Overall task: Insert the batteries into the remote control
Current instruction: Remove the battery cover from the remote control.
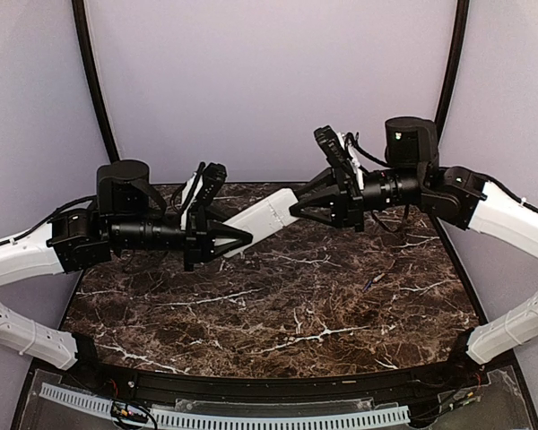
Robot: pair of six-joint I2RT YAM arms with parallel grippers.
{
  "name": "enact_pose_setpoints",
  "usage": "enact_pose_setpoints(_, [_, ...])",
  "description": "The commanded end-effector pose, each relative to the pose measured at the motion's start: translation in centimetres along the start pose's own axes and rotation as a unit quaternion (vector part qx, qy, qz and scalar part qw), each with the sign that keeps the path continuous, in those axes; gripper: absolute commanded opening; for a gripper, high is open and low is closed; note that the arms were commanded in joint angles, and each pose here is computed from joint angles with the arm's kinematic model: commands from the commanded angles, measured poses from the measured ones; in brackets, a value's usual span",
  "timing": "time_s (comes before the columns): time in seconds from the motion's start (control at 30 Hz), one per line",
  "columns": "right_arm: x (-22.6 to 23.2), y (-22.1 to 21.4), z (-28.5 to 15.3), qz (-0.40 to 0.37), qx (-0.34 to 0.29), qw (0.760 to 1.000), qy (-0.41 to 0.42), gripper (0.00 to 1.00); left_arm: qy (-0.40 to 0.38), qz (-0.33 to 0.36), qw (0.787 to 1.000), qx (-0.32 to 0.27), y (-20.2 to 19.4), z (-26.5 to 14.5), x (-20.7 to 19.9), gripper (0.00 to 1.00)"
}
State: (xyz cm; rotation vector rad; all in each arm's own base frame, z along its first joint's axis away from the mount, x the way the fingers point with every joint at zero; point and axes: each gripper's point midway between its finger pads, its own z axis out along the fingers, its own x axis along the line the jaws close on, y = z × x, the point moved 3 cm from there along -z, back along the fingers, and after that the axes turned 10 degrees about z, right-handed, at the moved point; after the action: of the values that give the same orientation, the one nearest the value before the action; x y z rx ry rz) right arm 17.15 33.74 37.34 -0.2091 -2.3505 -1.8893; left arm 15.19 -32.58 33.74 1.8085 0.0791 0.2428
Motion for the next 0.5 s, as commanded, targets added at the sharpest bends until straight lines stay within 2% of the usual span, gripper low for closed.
enact_pose_setpoints(0.0, [-1.0, 1.6, -1.4, 0.001, -0.024, 0.999, -0.041, 0.30, -0.014, 0.012, 1.000, -0.022, 0.9, -0.9, -1.0, 0.00])
enact_pose_setpoints(0.1, [-0.6, 2.0, -1.7, 0.005, -0.028, 0.999, -0.036, 0.44, -0.004, 0.002, 1.000, -0.022, 0.9, -0.6, -0.6, 0.00])
enact_pose_setpoints(0.17, [-0.4, 2.2, -1.9, 0.004, -0.029, 0.999, -0.036, 0.48, -0.001, -0.005, 1.000, -0.023, 0.9, -0.6, -0.5, 0.00])
enact_pose_setpoints(0.37, [-0.2, 2.2, -2.7, 0.018, -0.021, 0.999, -0.042, 0.49, 0.007, -0.026, 0.999, -0.022, 1.0, -0.5, -0.2, 0.00])
enact_pose_setpoints(0.47, [0.4, 1.7, -2.5, 0.028, -0.014, 0.999, -0.020, 0.46, 0.008, -0.015, 1.000, -0.018, 0.7, -0.5, -0.2, 0.00])
